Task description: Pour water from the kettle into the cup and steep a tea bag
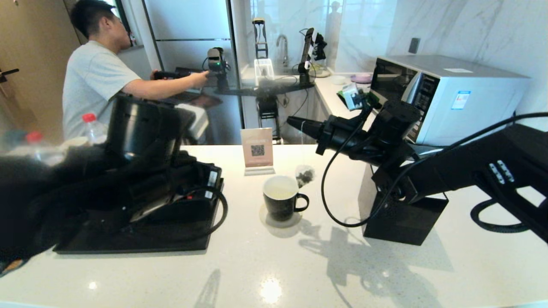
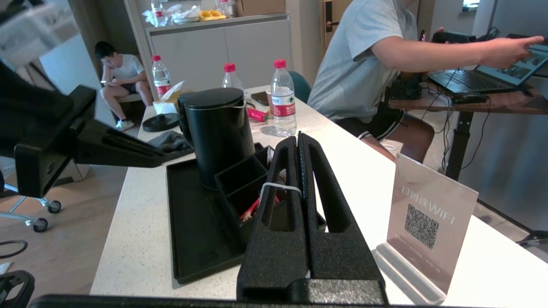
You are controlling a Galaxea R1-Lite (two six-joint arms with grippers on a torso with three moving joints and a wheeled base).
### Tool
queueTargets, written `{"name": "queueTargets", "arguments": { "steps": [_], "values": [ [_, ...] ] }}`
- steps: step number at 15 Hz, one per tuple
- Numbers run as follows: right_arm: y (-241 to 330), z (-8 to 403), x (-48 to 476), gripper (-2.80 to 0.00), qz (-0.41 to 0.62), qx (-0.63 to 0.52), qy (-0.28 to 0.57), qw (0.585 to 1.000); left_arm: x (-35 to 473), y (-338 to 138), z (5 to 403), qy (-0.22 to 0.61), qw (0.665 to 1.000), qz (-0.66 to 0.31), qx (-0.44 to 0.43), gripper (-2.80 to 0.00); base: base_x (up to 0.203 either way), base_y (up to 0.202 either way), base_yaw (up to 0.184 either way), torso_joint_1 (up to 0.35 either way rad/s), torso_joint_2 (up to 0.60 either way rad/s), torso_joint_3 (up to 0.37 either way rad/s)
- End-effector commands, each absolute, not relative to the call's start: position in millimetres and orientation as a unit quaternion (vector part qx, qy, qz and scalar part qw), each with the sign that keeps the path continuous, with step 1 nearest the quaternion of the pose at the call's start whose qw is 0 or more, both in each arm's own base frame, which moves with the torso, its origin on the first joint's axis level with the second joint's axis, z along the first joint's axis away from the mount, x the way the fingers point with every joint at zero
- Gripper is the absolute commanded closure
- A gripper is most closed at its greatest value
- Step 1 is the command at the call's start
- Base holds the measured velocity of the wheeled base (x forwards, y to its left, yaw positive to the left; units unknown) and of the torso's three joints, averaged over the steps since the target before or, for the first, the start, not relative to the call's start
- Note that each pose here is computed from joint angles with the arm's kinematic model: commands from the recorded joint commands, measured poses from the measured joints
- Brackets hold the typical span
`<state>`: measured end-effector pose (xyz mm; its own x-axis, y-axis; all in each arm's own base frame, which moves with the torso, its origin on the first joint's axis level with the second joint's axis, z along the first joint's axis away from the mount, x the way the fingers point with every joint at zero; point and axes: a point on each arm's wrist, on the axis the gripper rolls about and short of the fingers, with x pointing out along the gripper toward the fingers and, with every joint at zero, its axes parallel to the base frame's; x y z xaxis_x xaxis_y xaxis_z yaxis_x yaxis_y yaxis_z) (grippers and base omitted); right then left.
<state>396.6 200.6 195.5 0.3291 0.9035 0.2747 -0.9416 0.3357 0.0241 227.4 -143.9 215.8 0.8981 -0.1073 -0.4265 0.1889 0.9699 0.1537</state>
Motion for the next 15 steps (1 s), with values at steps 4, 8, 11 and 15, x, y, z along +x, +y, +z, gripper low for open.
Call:
{"name": "queueTargets", "arguments": {
  "steps": [4, 8, 11, 15],
  "values": [
    [202.3, 199.6, 399.7, 0.00, 0.571, 0.089, -0.104, 0.809, 187.6, -104.1, 195.3, 0.238, 0.965, -0.052, 0.102, 0.00, 0.000, 0.000, 0.000, 0.000, 0.00, 0.000],
    [204.1, 196.2, 400.3, 0.00, 0.572, 0.091, -0.093, 0.810, 171.4, -94.2, 177.3, 0.222, 0.970, -0.052, 0.086, 0.00, 0.000, 0.000, 0.000, 0.000, 0.00, 0.000],
    [206.5, 189.4, 402.2, 0.00, 0.572, 0.079, -0.088, 0.812, 166.8, -91.2, 157.1, 0.170, 0.982, -0.055, 0.057, 0.00, 0.000, 0.000, 0.000, 0.000, 0.00, 0.000],
    [207.3, 188.4, 402.1, 0.00, 0.573, 0.078, -0.084, 0.812, 161.4, -75.8, 141.1, 0.150, 0.987, -0.027, 0.042, 0.00, 0.000, 0.000, 0.000, 0.000, 0.00, 0.000]
  ]
}}
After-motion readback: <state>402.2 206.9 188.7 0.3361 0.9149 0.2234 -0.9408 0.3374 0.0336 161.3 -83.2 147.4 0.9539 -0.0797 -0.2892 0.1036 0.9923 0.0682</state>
